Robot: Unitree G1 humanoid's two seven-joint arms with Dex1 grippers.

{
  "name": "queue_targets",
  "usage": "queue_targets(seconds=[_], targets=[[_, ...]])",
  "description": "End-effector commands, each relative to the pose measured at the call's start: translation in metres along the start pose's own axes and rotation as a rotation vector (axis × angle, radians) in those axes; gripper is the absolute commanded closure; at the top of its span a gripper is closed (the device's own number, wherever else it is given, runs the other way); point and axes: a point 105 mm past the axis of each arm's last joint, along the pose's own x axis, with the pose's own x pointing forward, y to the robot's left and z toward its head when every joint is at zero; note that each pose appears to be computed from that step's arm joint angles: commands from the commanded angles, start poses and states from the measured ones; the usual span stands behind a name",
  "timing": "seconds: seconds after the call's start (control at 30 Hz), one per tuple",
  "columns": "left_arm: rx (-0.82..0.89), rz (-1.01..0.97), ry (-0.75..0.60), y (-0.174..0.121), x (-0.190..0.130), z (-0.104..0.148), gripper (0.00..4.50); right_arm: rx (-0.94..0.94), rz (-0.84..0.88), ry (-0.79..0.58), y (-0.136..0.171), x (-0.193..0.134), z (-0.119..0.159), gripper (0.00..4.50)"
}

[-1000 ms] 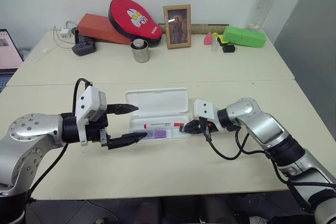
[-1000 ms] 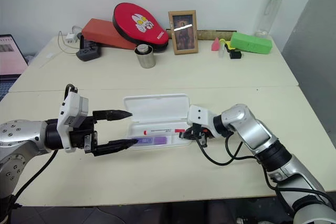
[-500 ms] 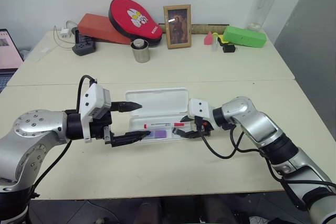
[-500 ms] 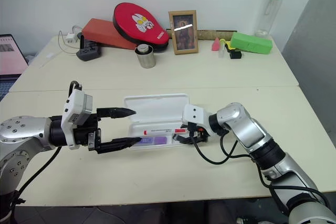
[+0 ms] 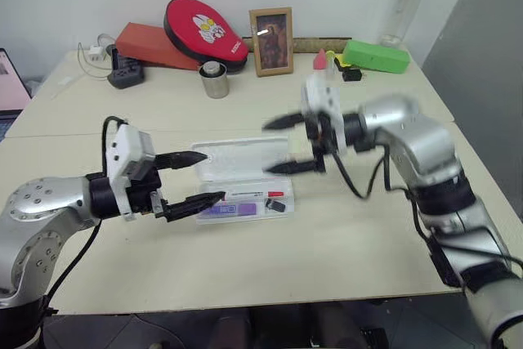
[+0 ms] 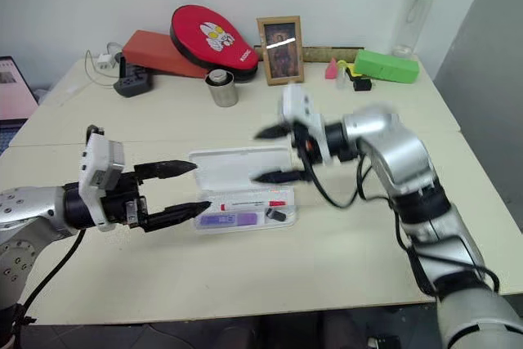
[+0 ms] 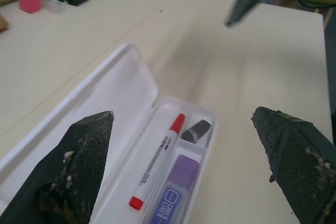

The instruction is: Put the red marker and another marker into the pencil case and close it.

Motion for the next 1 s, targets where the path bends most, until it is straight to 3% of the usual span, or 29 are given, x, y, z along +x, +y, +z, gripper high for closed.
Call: queue_targets(seconds=[0.03,0.1,0.2,0.7,0.77,1.0], targets=[[0.027,0.095,-0.106,0.011,-0.018,0.024,0.00,0.004,-0.133,0.028,-0.038,0.007,-0.007,0.05],[0.022,0.133,-0.153,0.017,-0.025,0.033,0.00,0.033,-0.173,0.068,-0.051,0.014,-0.016,0.05],[0.012,0.164,-0.177,0.020,-0.033,0.036,0.00,0.052,-0.198,0.126,-0.062,0.024,-0.029,0.53],[-0.004,0.191,-0.186,0.019,-0.039,0.032,0.00,0.014,-0.170,0.226,-0.064,0.041,-0.046,4.23],[-0.005,0.196,-0.190,0.020,-0.039,0.032,0.00,0.009,-0.163,0.240,-0.063,0.042,-0.048,4.43],[-0.007,0.195,-0.201,0.021,-0.039,0.033,0.00,-0.020,-0.121,0.294,-0.056,0.044,-0.060,4.43]])
